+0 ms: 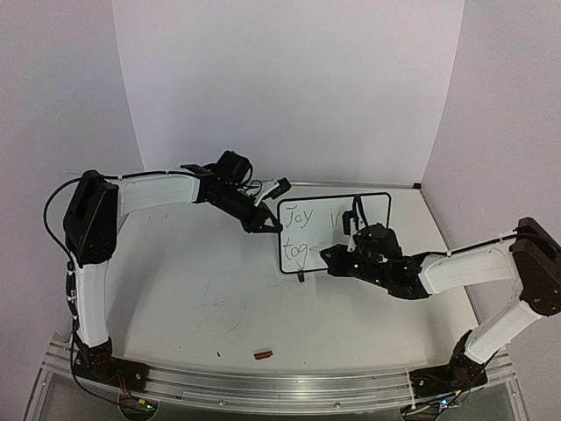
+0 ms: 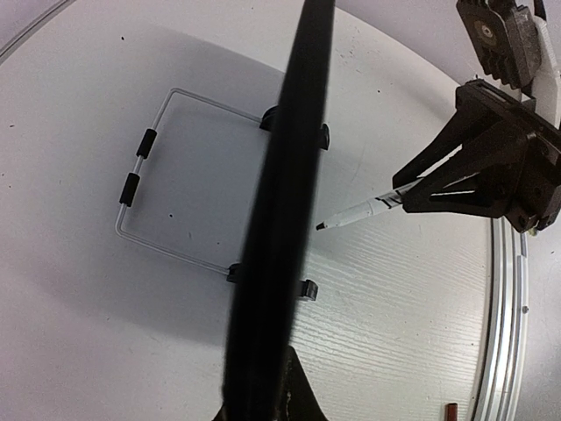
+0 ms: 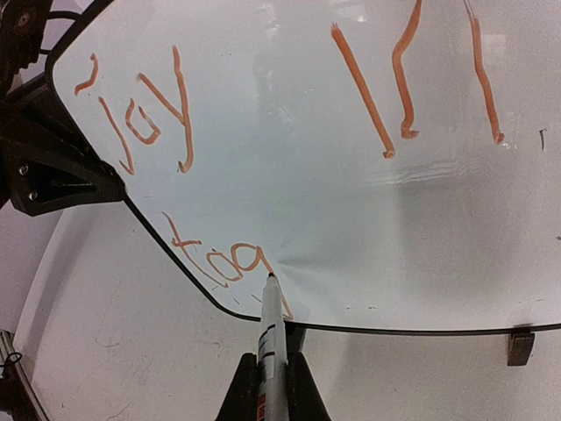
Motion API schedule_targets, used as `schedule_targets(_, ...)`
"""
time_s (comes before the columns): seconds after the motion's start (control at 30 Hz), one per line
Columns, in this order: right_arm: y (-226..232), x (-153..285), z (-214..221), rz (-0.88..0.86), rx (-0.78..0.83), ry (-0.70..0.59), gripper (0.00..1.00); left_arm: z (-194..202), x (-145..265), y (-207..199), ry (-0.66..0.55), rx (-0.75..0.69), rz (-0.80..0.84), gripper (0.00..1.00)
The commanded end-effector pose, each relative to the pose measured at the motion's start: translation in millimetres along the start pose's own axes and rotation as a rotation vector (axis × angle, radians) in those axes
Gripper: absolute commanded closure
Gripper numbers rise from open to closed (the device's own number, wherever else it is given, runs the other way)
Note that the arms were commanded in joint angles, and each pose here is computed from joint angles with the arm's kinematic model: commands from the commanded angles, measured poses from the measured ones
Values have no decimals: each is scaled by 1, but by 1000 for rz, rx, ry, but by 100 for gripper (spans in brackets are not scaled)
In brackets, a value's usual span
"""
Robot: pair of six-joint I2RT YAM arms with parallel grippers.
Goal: Write a sentence on the whiteboard
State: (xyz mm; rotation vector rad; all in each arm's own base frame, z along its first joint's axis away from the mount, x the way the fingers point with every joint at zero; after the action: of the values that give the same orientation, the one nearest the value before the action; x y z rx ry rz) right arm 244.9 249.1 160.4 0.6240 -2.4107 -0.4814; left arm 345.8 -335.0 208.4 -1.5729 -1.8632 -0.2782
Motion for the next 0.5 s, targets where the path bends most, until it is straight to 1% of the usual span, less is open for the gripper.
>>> schedule_targets(0.0,6,-6,-13,16,7,-46,100,7,6,0,41,2,-36,100)
schedule_targets(0.23,7,-12,-15,30,8,-55,100,7,5,0,43,3,-36,100)
schedule_targets(0.47,0,-13,-11,79,-7,-56,100,7,6,0,42,1,-37,100)
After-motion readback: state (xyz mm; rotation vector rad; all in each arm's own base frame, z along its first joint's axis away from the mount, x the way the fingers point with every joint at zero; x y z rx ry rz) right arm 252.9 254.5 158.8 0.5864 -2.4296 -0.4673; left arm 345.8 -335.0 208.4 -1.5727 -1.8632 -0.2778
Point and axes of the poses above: each gripper's point midway between its finger pads, its own x axis back along the fingers, its own y axis along the line the jaws close on, z = x × y, the point moved 9 cm from there along x, back along the fingers, and after that the axes turned 1 degree about -x, right-handed, at the moved point
